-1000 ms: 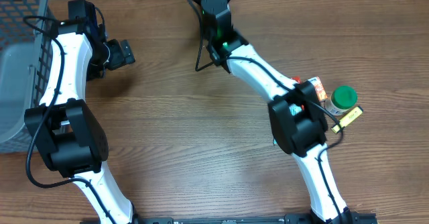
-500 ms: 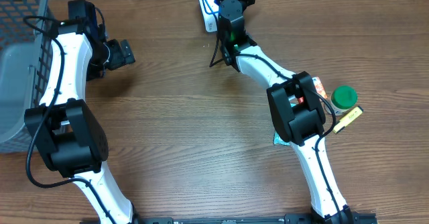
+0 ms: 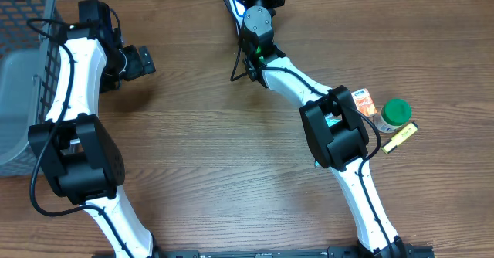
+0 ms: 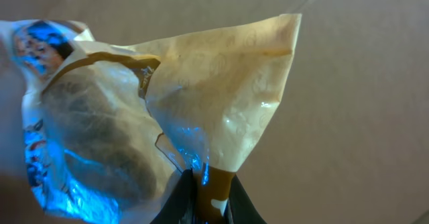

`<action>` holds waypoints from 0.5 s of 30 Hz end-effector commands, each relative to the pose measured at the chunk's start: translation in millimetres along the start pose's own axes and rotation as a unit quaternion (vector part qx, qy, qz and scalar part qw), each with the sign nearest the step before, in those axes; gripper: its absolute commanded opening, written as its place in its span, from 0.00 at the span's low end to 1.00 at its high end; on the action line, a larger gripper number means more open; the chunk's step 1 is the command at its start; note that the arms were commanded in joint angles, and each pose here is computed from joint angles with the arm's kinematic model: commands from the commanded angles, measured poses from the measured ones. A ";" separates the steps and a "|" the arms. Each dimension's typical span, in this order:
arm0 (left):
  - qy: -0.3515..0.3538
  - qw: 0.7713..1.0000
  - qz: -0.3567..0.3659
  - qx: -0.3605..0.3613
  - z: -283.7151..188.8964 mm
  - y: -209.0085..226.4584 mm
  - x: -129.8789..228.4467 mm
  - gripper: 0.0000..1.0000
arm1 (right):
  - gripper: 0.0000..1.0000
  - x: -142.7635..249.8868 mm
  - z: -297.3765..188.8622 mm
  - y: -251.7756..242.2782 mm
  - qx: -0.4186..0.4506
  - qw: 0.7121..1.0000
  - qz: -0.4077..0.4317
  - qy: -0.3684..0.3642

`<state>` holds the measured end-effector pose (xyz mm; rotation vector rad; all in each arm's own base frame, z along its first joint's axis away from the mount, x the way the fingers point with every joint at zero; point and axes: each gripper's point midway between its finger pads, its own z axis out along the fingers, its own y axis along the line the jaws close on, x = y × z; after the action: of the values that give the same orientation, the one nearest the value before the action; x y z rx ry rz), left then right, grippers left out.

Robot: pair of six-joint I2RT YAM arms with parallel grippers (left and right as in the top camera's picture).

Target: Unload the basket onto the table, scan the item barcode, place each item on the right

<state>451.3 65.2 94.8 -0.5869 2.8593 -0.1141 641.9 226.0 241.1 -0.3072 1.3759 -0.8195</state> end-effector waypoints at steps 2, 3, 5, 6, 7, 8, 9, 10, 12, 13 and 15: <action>-0.031 0.999 0.009 0.006 -22.6 -4.7 -9.8 1.00 | 0.04 2.6 -1.1 -6.9 0.010 0.999 -0.019 0.033; -0.031 0.999 0.009 0.006 -22.6 -4.7 -9.8 1.00 | 0.04 6.3 -2.0 -1.5 0.001 0.999 -0.028 0.040; -0.031 0.999 0.009 0.006 -22.6 -4.7 -9.8 1.00 | 0.04 13.3 -5.2 11.4 -0.023 0.997 -0.054 0.054; -0.031 0.999 0.009 0.006 -22.6 -4.7 -9.8 1.00 | 0.04 14.3 -7.1 15.6 -0.029 0.996 -0.056 0.057; -0.031 0.999 0.009 0.006 -22.6 -4.7 -9.8 1.00 | 0.04 14.5 -8.9 18.7 -0.034 0.996 -0.052 0.059; -0.031 0.999 0.009 0.006 -22.6 -4.7 -9.8 1.00 | 0.04 12.4 -11.5 21.8 -0.037 0.997 -0.044 0.058; -0.031 0.999 0.009 0.006 -22.6 -4.7 -9.8 1.00 | 0.04 9.9 -13.8 24.0 -0.039 0.997 -0.043 0.056; -0.031 0.999 0.009 0.006 -22.6 -4.7 -9.8 1.00 | 0.04 6.9 -16.1 26.4 -0.042 0.997 -0.043 0.052; -0.031 0.999 0.009 0.006 -22.6 -4.7 -9.8 1.00 | 0.04 2.3 -20.0 29.4 -0.046 0.997 -0.044 0.049; -0.031 0.999 0.009 0.006 -22.6 -4.7 -9.8 1.00 | 0.04 0.9 -21.2 30.3 -0.046 0.997 -0.043 0.048; -0.031 0.999 0.009 0.006 -22.5 -4.7 -9.7 1.00 | 0.04 0.7 -21.2 30.1 -0.046 0.997 -0.043 0.048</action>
<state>451.3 65.2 94.8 -0.5869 2.8593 -0.1141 636.7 244.4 197.5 -0.4500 1.5254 -0.8892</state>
